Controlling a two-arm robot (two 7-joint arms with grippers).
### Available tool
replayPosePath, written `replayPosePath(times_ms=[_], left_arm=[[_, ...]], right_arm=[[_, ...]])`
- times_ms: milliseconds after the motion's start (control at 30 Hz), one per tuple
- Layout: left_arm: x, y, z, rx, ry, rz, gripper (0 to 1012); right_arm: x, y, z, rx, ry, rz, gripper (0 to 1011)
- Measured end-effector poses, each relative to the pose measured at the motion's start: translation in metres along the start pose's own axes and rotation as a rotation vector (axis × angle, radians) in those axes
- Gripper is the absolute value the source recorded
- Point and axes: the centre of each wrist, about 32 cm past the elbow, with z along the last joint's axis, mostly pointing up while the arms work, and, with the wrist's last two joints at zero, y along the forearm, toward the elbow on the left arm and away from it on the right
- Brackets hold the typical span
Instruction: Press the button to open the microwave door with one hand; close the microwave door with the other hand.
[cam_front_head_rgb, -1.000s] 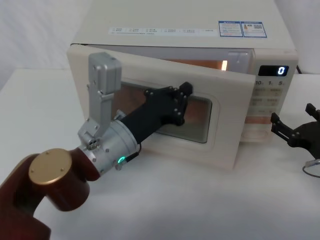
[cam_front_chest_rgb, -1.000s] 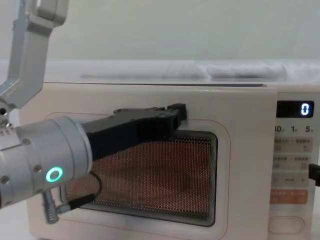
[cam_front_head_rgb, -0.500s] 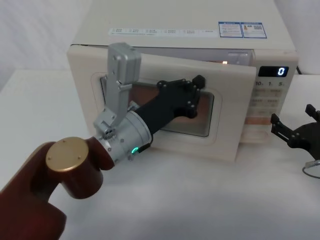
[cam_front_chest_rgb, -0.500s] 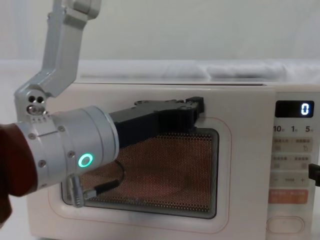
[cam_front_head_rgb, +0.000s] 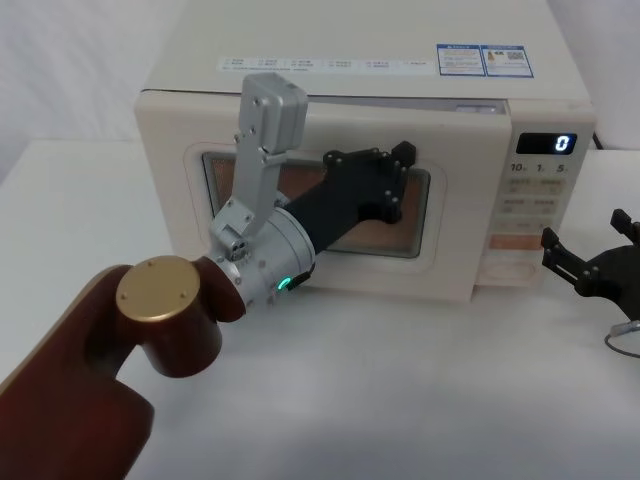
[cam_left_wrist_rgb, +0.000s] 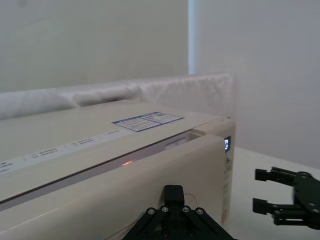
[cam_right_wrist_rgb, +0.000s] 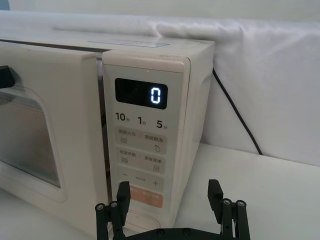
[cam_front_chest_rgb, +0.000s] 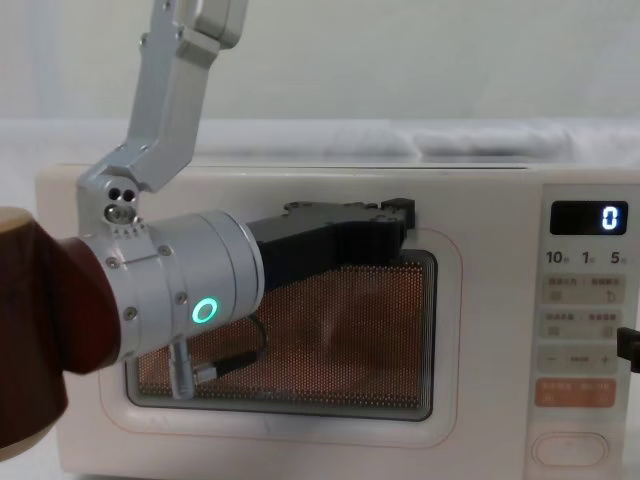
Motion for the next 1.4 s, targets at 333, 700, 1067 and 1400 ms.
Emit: replayPosePath(times_ms=[333, 700, 1067, 1400], left_arm=[[0.0017, -0.0047, 0.0000, 0.002, -0.019, 0.047, 0], [0.0020, -0.0082, -0.0018, -0.027, -0.005, 0.098, 0], [0.0025, -0.0088, -0.0026, -0.031, 0.008, 0.085, 0], [-0.0040, 0.0002, -0.0012, -0.058, 0.056, -0.059, 0]], right_arm=[[0.0000, 0.0000, 0.0000, 0.000, 0.000, 0.000, 1002], [0.0000, 0.0000, 0.0000, 0.000, 0.000, 0.000, 1002], [0.0000, 0.0000, 0.0000, 0.000, 0.000, 0.000, 1002], [0.0000, 0.0000, 0.0000, 0.000, 0.000, 0.000, 1002]])
